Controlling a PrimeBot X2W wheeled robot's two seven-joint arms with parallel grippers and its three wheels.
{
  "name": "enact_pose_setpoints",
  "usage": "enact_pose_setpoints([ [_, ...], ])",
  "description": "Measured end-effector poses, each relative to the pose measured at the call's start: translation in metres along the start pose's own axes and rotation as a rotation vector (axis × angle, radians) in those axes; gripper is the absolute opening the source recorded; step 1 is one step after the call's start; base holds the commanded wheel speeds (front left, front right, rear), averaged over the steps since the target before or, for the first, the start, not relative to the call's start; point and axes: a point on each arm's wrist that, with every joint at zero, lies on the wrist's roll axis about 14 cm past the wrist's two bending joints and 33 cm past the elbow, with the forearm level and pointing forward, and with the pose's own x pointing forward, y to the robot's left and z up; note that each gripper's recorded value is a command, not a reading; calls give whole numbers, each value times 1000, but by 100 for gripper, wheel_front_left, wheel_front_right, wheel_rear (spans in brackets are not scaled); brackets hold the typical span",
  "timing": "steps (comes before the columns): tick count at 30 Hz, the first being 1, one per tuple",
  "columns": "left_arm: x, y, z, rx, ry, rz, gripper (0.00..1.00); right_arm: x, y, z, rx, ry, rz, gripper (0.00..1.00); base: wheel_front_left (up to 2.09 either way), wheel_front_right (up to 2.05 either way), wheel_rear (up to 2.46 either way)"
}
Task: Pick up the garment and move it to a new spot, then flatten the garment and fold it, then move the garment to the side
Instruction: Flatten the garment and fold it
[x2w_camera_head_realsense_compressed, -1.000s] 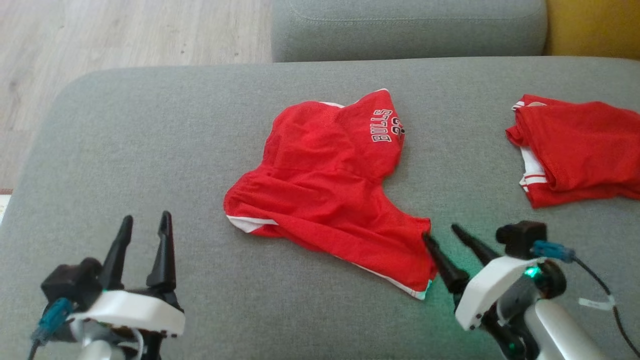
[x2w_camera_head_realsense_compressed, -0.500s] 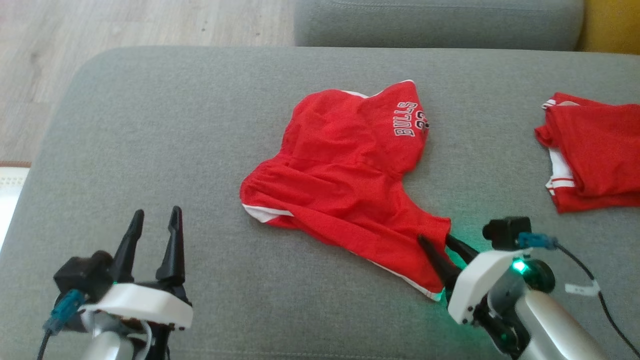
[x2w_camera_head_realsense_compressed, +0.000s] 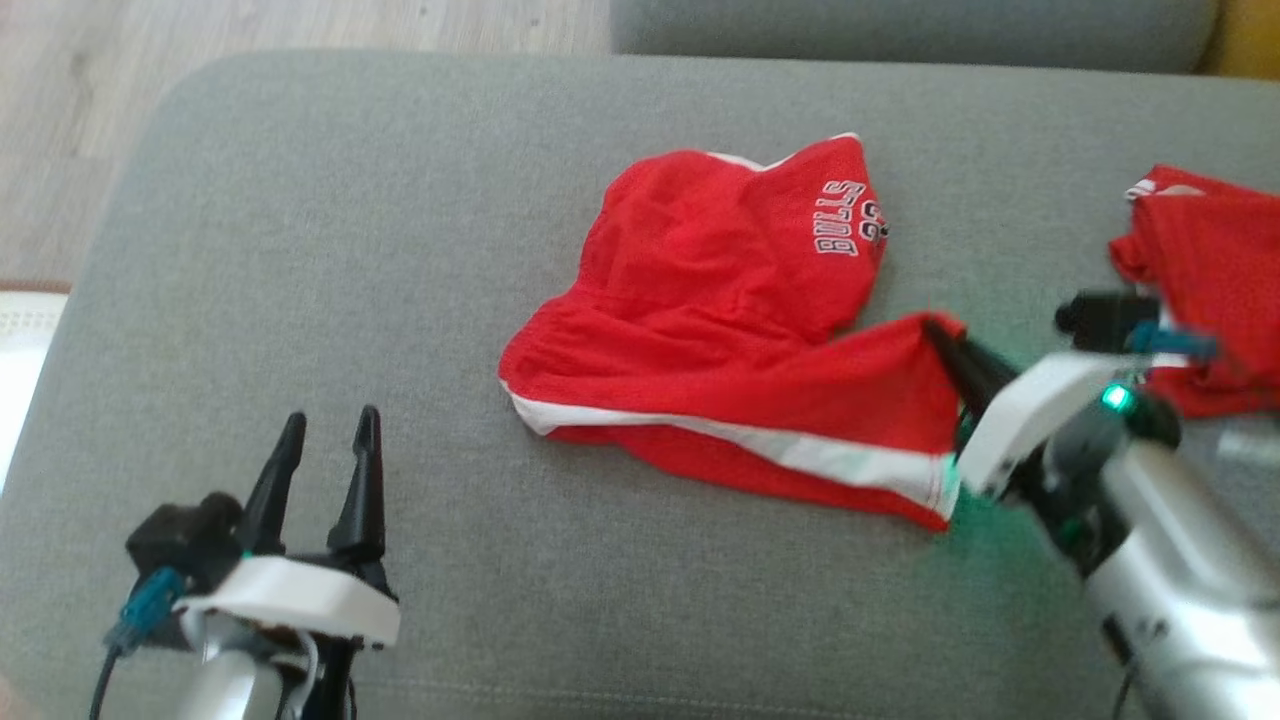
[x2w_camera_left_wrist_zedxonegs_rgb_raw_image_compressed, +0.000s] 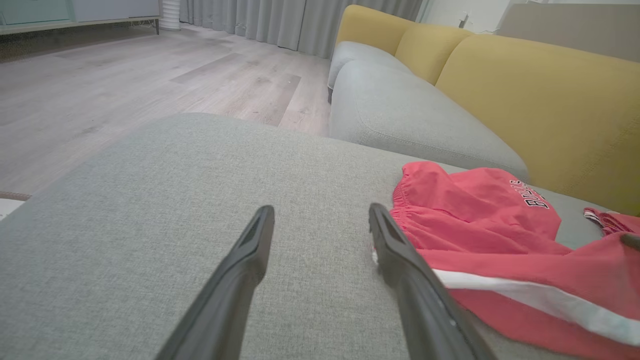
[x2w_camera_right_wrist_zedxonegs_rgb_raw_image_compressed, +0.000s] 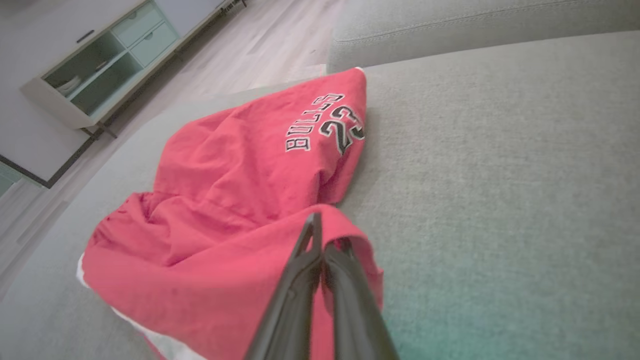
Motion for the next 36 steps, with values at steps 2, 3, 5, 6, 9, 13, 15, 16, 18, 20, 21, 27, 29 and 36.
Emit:
enact_pose_setpoints([
  [2,5,0,0,-2,0,-2,100,7,-8,7,15,21,-8,0,0,0,0],
  [3,8,0,1,-1,-2,-6,100,11,-12,7,27,38,-11,0,0,0,0],
  [5,12,-1,0,-1,-2,-9,100,17,-20,6,40,71,-20,0,0,0,0],
  [6,13,-1,-1,-2,0,-6,100,20,-23,5,46,87,-25,0,0,0,0],
  [9,14,2,-7,-2,18,3,100,29,-38,0,31,146,-54,0,0,0,0],
  [13,14,6,-8,3,20,11,100,28,-43,-3,24,174,-74,100,0,0,0],
  [15,14,7,-6,8,13,11,100,25,-44,2,30,134,-79,100,0,0,0],
  [16,14,7,-6,8,13,11,100,25,-44,2,30,134,-79,100,0,0,0],
  [18,15,3,-3,4,4,-5,100,20,-45,5,15,107,-87,100,0,0,0],
  [20,16,0,1,8,-9,-14,100,14,-44,14,6,56,-89,100,0,0,0],
  [21,17,0,3,8,-16,-14,100,11,-44,20,1,18,-92,100,0,0,0],
  [27,17,-8,19,5,-68,-38,100,-23,-39,83,-69,-341,-94,100,0,0,0],
  [29,13,-8,18,15,-67,-38,100,-37,-37,90,-83,-402,-96,100,0,0,0],
  [36,10,-27,34,73,-126,-92,100,-88,-27,92,-115,-551,-124,100,0,0,0],
])
